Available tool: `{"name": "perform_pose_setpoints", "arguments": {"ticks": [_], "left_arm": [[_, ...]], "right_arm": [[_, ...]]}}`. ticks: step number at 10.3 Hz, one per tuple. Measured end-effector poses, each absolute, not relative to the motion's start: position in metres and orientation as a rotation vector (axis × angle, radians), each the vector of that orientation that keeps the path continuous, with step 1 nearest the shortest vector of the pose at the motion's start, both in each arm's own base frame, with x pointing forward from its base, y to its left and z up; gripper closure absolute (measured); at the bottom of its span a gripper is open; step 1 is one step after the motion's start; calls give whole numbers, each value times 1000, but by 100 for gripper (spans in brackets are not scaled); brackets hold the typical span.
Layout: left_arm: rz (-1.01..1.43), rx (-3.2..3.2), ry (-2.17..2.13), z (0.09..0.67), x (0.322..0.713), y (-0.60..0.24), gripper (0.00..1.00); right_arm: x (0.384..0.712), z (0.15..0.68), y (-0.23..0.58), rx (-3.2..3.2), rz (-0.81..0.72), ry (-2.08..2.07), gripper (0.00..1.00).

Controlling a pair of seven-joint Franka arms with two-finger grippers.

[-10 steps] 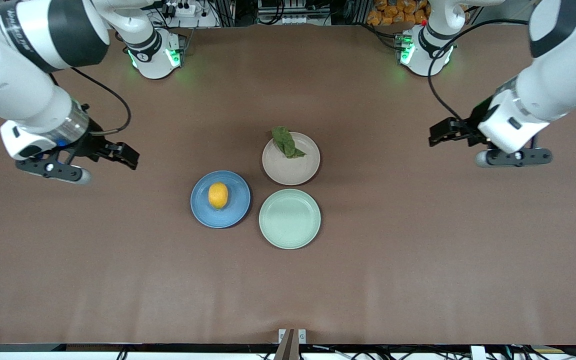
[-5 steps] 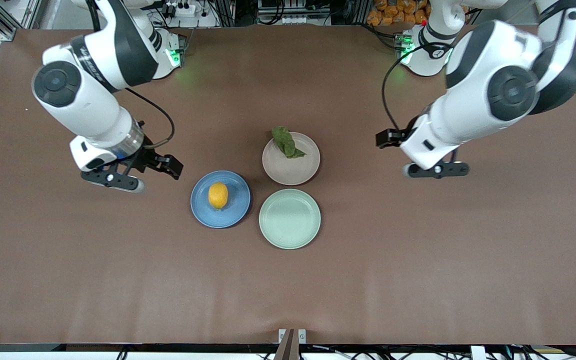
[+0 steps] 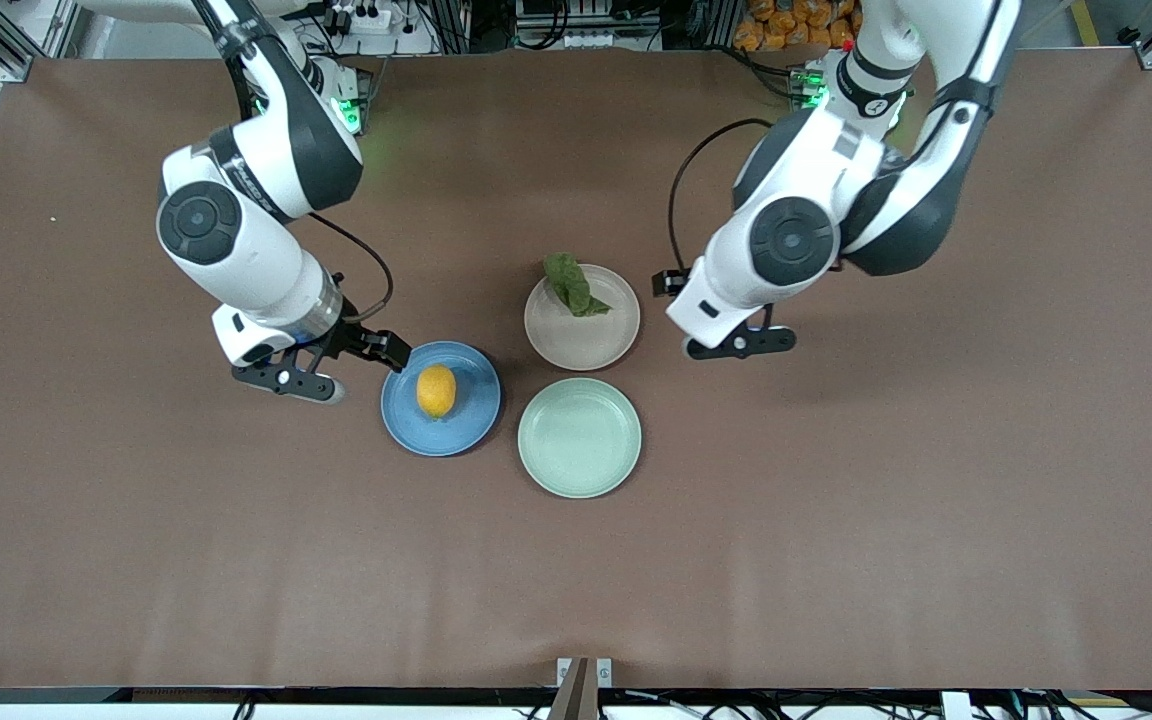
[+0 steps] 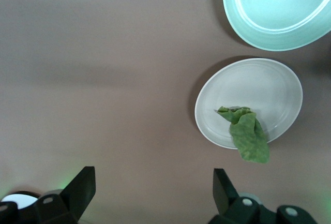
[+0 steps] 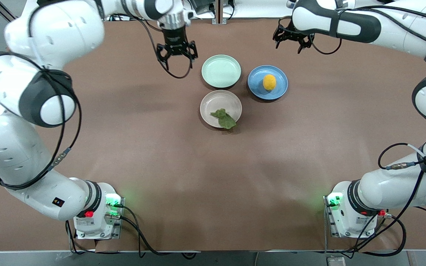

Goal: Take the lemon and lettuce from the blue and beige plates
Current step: 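Lower the right gripper onto the lemon while the left gripper descends to the lettuce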

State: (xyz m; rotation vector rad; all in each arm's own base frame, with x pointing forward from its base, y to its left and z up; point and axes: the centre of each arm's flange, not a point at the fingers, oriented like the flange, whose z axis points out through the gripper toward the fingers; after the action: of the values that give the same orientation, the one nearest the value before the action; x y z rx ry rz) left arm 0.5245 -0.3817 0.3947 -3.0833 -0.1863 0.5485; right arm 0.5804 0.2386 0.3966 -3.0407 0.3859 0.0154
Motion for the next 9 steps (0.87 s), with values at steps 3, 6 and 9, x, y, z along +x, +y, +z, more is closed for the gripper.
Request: {"name": "perform_pose_setpoints", "arguments": {"ticks": [3,6,9], "left_arm": [[491,-3074,-372,335,516,-429,0],[464,-3065,-502,286,511,-454,0],[466,-3008,-661,257,490,-481,0]], "right_arm": [[578,352,247,-3018,15,386,0],[576,312,263,-3029,34,354,0],[576,277,267,-3077,27,346,0]]}}
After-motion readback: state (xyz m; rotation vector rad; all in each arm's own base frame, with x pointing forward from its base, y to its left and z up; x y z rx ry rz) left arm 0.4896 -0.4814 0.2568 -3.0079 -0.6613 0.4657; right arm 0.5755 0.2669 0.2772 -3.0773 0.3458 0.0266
